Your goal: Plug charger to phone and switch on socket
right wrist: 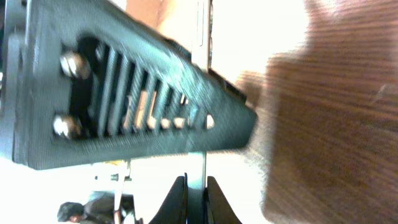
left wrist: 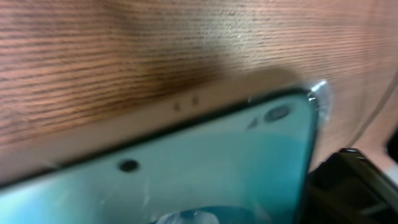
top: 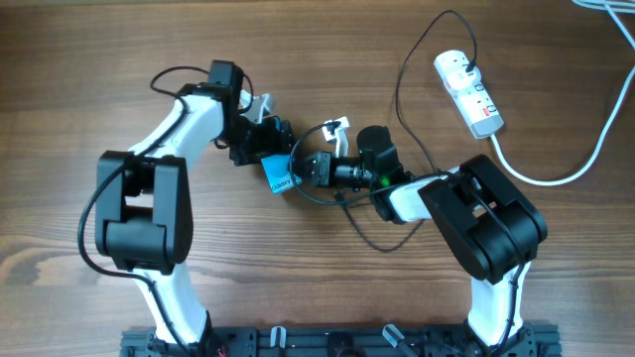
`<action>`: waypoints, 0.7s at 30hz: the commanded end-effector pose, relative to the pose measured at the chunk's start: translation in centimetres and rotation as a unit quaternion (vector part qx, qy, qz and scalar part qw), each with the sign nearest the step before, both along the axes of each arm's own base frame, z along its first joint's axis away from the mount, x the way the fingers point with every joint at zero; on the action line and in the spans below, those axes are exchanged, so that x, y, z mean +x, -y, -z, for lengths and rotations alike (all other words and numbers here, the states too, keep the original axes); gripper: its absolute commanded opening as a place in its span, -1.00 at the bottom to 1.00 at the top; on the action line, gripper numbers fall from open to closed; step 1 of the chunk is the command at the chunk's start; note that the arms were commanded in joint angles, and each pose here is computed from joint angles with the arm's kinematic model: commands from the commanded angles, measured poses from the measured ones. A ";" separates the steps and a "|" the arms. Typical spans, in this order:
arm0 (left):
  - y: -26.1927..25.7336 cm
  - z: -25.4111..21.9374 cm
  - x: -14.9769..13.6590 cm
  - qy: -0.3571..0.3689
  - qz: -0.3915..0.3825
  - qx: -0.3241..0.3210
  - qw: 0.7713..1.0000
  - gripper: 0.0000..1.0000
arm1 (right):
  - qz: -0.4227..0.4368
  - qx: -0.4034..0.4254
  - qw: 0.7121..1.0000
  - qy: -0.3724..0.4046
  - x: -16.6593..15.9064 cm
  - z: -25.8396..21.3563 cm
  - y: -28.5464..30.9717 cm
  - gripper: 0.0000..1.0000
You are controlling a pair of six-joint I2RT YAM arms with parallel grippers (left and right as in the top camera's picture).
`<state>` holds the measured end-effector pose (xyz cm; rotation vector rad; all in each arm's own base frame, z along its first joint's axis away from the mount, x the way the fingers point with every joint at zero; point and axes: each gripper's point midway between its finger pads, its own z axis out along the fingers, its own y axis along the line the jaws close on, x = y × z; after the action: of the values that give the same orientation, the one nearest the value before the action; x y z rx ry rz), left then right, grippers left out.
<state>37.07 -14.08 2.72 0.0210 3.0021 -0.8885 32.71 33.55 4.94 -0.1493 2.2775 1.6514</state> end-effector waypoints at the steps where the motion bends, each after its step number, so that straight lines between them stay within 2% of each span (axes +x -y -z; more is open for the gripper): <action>1: 0.3 -1.1 0.3 0.011 0.013 -0.061 0.998 0.77 | -0.030 0.020 0.999 0.002 -0.5 -1.0 -0.4 -0.91; 3: 0.4 -1.2 0.2 0.011 0.013 -0.063 0.998 0.78 | -0.033 0.021 0.999 -0.001 -0.6 -1.0 -0.5 -0.91; 8: 2.1 -2.8 0.0 0.008 0.020 -0.132 0.991 0.69 | -0.023 0.030 0.999 -0.031 -0.5 -1.2 -0.5 -0.91; 14: 3.6 -5.0 -0.3 0.011 0.032 -0.210 0.977 0.44 | -0.006 0.054 0.996 -0.069 -0.1 -2.1 -0.6 -0.91; 21: 4.7 -7.1 -0.6 0.006 0.036 -0.277 0.960 0.17 | -0.006 0.054 0.996 -0.064 -0.1 -2.2 -0.6 -0.91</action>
<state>37.46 -15.95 6.61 0.0841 2.7808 -1.3753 32.68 33.48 6.91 -0.0305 2.2727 1.8240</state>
